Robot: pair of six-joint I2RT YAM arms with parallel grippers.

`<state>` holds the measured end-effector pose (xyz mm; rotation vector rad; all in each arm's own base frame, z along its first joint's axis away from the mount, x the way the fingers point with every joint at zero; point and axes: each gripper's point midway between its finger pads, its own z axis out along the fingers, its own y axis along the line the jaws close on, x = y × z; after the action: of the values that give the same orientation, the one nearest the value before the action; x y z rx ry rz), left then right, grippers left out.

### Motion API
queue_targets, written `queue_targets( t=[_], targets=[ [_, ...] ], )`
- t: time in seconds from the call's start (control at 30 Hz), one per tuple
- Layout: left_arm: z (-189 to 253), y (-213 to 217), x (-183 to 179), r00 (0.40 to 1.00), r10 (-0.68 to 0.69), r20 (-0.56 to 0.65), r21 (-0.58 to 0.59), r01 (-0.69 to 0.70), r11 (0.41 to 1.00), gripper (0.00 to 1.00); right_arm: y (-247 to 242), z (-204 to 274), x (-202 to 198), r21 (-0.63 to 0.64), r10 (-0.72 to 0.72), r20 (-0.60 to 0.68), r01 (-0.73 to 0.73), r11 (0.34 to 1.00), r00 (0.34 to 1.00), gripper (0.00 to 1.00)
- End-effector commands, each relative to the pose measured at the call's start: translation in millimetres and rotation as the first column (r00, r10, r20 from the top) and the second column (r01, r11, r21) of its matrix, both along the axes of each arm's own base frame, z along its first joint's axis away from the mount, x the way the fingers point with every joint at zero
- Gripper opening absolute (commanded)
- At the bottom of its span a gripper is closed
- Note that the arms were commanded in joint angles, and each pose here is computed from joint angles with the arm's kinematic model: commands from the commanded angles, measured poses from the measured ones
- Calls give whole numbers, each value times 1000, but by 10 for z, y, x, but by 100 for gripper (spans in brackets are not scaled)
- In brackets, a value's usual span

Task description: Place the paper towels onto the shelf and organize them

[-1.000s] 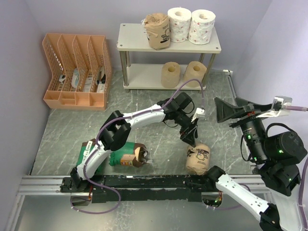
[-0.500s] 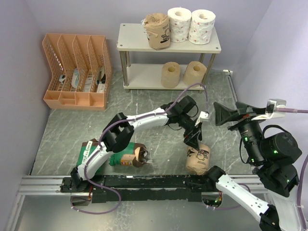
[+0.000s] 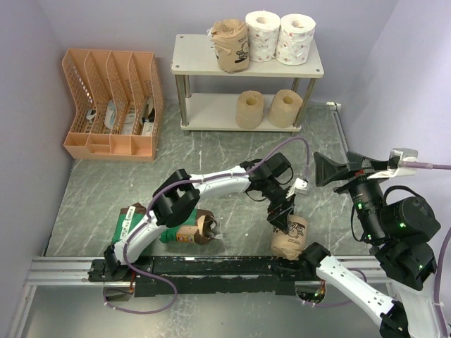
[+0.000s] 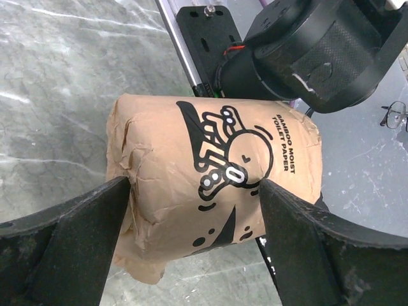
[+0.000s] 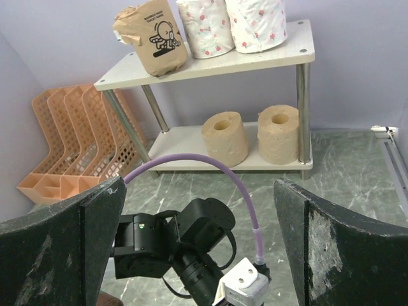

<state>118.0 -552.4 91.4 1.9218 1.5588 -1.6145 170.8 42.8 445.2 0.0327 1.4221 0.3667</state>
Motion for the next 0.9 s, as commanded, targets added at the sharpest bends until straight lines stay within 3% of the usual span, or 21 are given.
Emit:
queue_targets(
  t=[0.0,0.13,0.23,0.6,0.67,0.87],
  targets=[
    [5,-21,51,999,10,40,8,-11,1000,88,-75,-29,-27,-13,-25,8,25,1000,1000,100],
    [36,-48,140,993,36,112,31,-39,999,53,-82,10,-48,-2,-21,19,21,1000,1000,100],
    [168,-78,250,981,57,185,21,-62,998,9,-93,56,-63,8,-21,36,21,1000,999,100],
    [787,376,294,918,47,395,1,-52,999,7,-33,59,28,-23,-24,42,25,999,999,100],
    [965,478,390,882,84,463,-3,-94,996,7,-21,69,47,-31,-24,48,26,999,999,100],
    [1194,857,848,694,165,700,35,-265,964,7,39,82,111,-53,-17,55,20,998,998,100]
  ],
)
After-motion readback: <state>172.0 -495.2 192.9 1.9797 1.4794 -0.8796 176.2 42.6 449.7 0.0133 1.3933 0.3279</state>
